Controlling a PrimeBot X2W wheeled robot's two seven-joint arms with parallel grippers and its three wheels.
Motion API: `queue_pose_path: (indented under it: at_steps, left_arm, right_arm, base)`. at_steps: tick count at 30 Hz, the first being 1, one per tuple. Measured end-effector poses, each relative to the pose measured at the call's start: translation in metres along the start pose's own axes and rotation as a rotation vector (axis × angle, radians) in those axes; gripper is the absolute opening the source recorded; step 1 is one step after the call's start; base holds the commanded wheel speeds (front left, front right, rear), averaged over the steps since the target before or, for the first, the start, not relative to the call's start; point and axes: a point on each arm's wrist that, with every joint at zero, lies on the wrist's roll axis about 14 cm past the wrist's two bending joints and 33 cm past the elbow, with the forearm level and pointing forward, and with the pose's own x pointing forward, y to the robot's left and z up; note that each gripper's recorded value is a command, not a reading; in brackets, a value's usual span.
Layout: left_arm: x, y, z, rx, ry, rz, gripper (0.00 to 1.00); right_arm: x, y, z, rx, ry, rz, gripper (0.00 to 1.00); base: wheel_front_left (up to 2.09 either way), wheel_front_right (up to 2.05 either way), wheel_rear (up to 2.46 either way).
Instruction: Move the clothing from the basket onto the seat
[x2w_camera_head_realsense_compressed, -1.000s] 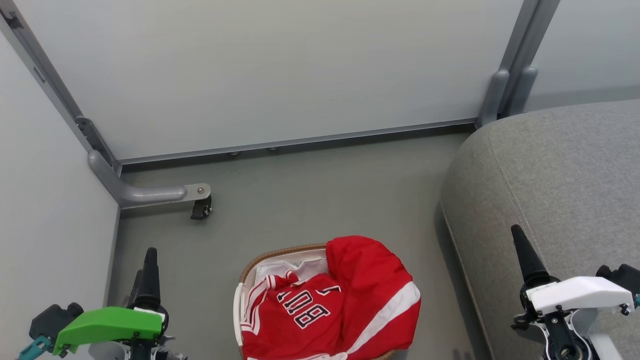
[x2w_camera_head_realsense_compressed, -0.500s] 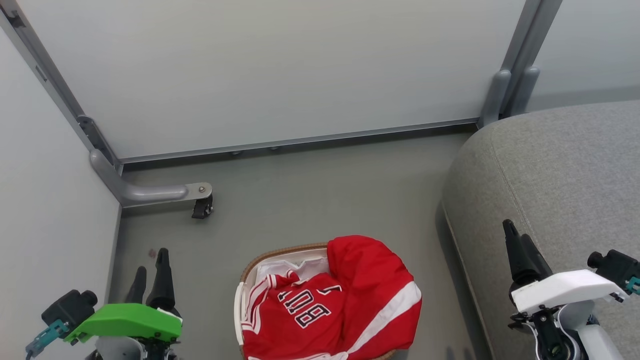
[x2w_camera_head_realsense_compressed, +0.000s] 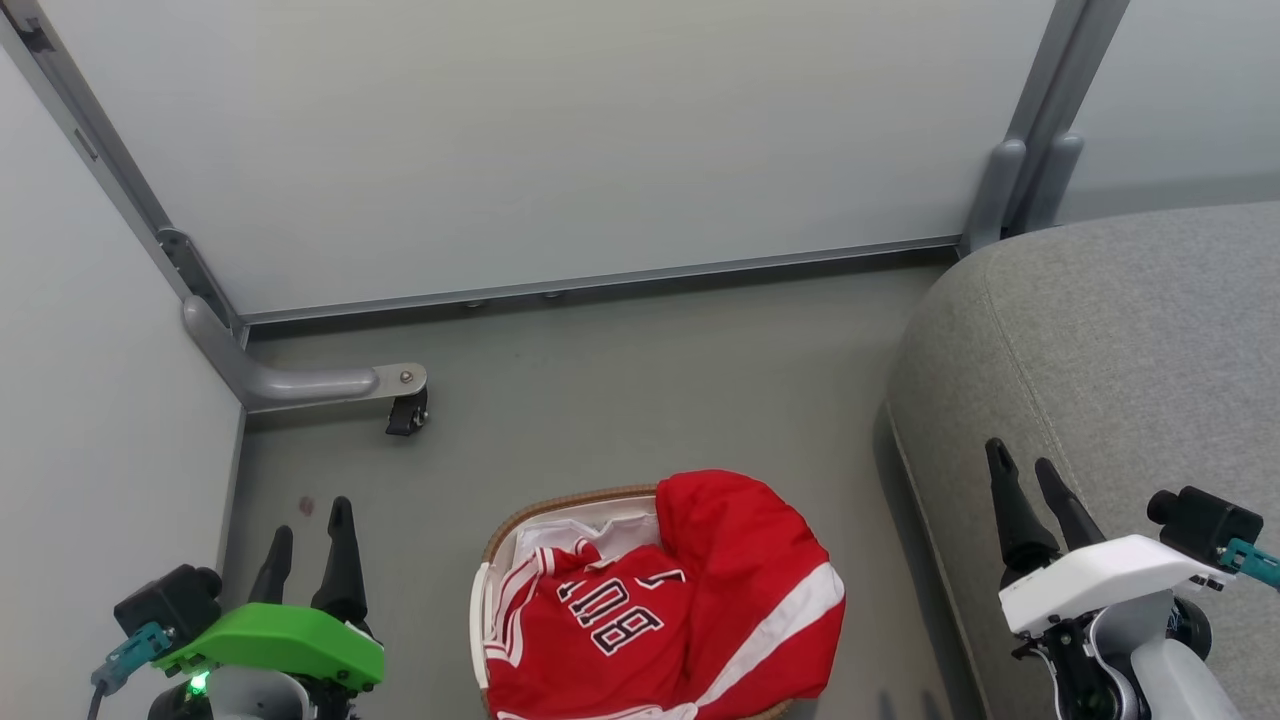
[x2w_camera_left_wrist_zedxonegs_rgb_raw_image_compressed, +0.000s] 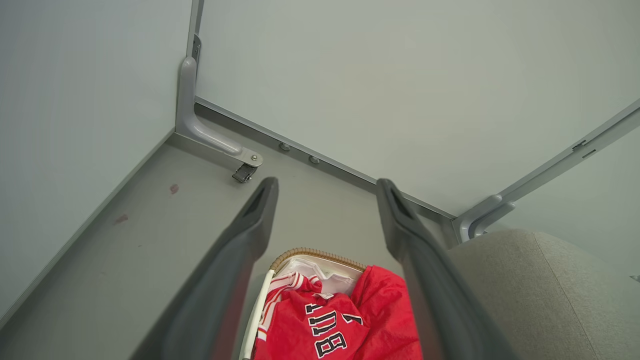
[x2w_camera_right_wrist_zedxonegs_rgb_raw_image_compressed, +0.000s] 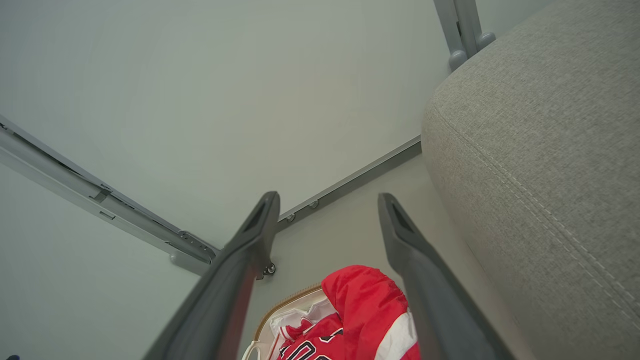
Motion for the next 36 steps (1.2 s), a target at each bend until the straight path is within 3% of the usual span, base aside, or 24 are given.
queue_pose_path:
  at_steps: [22, 36]
  left_arm:
    - [-0.001, -0.004, -0.005, 0.275, 0.002, -0.033, 1.00]
    - [-0.001, -0.001, -0.004, 0.376, -0.018, -0.036, 1.00]
  right_arm:
    - [0.002, 0.005, -0.005, -0.263, 0.007, 0.042, 1.00]
    - [0.007, 0.010, -0.009, -0.390, 0.006, 0.073, 1.00]
  base:
    - [0.00, 0.00, 0.00]
    - [0.00, 0.00, 0.00]
